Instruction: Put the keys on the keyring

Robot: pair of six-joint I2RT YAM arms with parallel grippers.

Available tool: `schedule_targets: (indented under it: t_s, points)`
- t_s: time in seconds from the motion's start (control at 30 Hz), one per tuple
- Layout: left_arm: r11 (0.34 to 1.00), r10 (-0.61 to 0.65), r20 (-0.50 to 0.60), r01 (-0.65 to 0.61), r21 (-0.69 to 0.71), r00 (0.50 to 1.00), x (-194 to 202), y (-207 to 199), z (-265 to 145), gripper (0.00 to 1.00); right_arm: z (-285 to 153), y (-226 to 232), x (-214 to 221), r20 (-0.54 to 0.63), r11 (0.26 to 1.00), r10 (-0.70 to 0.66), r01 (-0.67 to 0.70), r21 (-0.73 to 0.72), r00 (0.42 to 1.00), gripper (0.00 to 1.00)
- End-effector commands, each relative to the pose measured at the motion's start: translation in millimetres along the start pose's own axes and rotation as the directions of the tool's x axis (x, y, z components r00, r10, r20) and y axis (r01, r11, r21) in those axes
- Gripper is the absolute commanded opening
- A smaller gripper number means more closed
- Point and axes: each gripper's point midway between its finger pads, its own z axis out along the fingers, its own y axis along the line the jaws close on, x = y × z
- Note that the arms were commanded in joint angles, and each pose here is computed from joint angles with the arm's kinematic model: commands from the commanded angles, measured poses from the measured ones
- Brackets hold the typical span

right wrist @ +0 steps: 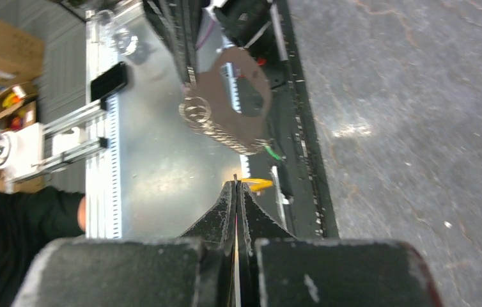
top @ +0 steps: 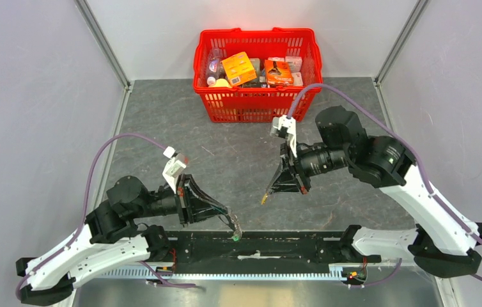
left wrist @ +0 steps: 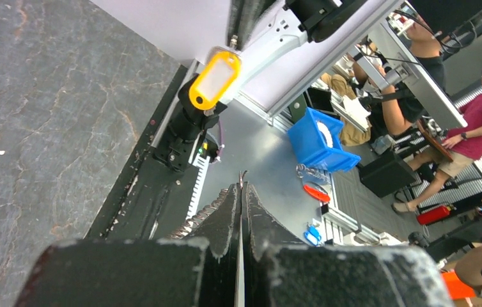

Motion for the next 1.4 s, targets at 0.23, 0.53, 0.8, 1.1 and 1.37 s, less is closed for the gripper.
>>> schedule_targets:
  t_s: [0.23,0.53,0.8,1.1,1.37]
  points:
    - [0.987,0.098,0.120,-0.081,-0.137,0.988,-37.2,14.0,-1.1,0.02,14.0,34.2,-17.6,-0.053,0.968,0.048,-0.059,-0.245,0.997,0.00]
    - [0.963,0.217,0.178,-0.181,-0.198,0.960,-45.0,30.8,-1.7,0.02,41.0,33.0,-31.7,-0.074,0.939,0.124,-0.141,-0.313,0.989,0.00]
    - [0.942,0.290,0.204,-0.242,-0.231,0.935,-46.5,41.3,-2.4,0.02,67.1,19.9,-40.5,-0.097,0.932,0.174,-0.196,-0.304,0.980,0.00]
    - [0.937,0.327,0.220,-0.286,-0.199,0.919,-49.1,33.9,-2.8,0.02,83.2,5.3,-50.2,-0.098,0.941,0.200,-0.219,-0.258,0.975,0.00]
    - [0.938,0.335,0.226,-0.302,-0.168,0.915,-48.6,25.6,-6.5,0.02,92.8,-8.3,-50.0,-0.112,0.949,0.227,-0.245,-0.198,0.967,0.00]
